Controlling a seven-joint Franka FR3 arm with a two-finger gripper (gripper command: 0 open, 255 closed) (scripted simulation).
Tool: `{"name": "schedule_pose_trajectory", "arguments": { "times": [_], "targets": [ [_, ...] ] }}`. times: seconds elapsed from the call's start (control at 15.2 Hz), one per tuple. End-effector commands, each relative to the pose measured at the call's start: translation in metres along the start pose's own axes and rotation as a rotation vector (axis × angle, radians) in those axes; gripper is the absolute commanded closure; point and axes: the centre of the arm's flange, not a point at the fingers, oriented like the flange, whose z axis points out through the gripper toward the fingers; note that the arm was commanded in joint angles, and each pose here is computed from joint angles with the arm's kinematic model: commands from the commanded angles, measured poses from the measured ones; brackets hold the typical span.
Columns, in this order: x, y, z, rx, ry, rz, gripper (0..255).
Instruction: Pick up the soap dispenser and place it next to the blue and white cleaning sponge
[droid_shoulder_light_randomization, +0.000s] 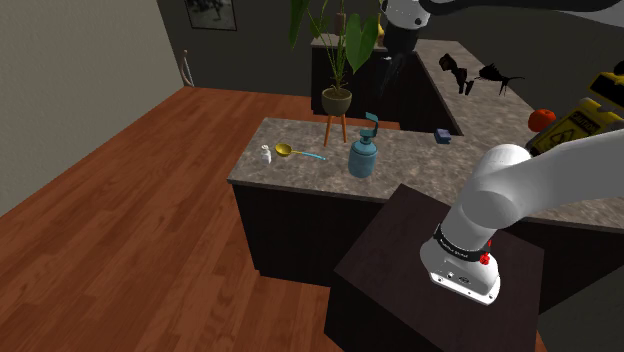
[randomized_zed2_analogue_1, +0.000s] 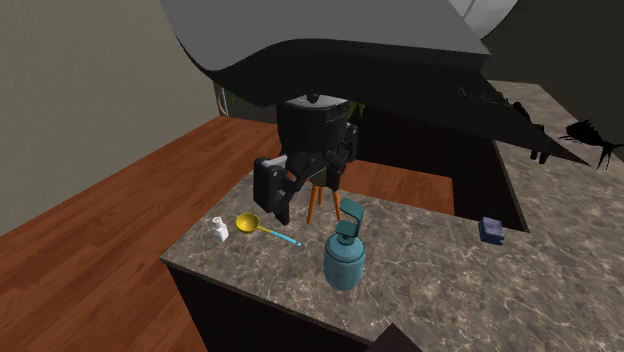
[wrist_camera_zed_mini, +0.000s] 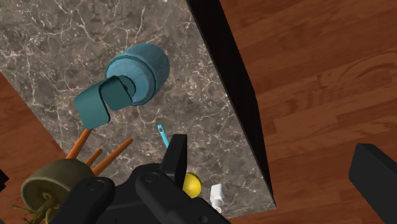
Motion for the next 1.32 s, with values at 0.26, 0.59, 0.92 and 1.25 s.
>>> {"name": "schedule_pose_trajectory", "arguments": {
  "times": [0.26, 0.59, 0.92, 1.25],
  "targets": [
    [0.011, 0.041, 0.034, 0.012, -0.011, -0.004, 0],
    [0.025, 0.091, 0.078, 0.026, -0.025, -0.008, 0],
    [0.038, 0.141, 0.123, 0.041, -0.038, -0.013, 0],
    [0.051, 0.19, 0.168, 0.056, -0.052, -0.017, 0]
  ]
}}
